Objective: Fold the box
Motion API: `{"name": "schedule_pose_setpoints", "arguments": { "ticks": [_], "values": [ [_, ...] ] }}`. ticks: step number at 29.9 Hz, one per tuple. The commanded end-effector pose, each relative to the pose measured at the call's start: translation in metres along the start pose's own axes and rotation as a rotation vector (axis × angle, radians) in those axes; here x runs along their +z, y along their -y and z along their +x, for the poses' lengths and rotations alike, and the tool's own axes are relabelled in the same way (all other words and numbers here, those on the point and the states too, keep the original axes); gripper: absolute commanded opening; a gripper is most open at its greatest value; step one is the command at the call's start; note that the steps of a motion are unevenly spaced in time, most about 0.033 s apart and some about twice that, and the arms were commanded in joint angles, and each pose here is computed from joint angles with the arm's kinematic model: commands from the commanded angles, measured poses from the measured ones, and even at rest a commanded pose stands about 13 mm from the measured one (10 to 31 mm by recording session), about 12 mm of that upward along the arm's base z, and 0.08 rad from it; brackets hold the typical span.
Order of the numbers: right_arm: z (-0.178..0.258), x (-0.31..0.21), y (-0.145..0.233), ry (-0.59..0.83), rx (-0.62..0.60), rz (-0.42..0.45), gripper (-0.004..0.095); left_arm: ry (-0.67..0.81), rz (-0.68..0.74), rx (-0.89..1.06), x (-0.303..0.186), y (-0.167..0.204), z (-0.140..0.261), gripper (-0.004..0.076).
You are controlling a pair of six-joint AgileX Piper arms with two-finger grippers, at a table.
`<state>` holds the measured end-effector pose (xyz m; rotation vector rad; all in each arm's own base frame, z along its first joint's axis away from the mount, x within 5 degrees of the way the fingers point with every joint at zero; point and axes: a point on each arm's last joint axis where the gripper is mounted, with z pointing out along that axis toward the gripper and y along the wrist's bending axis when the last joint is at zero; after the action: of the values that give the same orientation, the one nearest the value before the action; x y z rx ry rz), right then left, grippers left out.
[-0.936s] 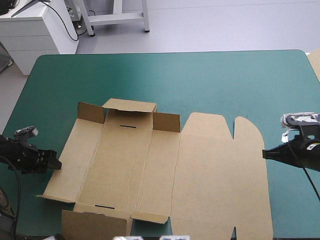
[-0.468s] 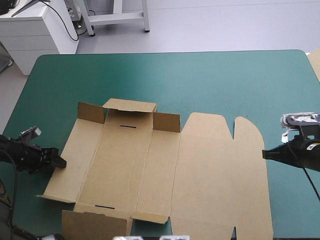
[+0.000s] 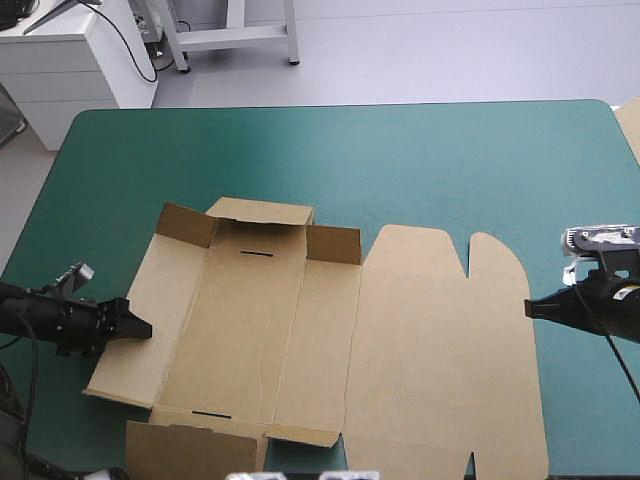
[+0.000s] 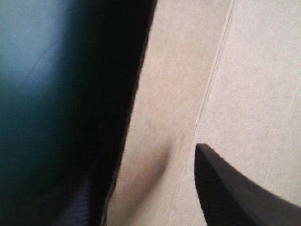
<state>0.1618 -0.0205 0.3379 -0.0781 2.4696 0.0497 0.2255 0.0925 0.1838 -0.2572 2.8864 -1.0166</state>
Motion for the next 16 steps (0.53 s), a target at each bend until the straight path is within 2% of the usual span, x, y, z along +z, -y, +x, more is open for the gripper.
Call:
{"name": "schedule_pose_setpoints", "arguments": {
  "ticks": [1, 7, 13, 16],
  "values": [
    [-0.009, -0.009, 0.001, 0.083, -0.003, 0.019, -0.0021, -0.125, -0.005, -0.016, 0.008, -0.002, 0.015, 0.0403],
    [-0.009, -0.009, 0.001, 0.093, -0.007, 0.020, -0.0021, -0.156, -0.017, -0.018, 0.013, 0.004, 0.014, 0.0403],
    [-0.010, -0.009, 0.000, 0.100, -0.012, 0.007, -0.0021, -0.263, -0.062, 0.111, 0.030, 0.024, 0.012, 0.0402],
    [-0.010, -0.009, 0.000, 0.100, -0.012, 0.007, -0.0021, -0.278, -0.066, 0.127, 0.033, 0.028, 0.012, 0.0368]
  ]
}}
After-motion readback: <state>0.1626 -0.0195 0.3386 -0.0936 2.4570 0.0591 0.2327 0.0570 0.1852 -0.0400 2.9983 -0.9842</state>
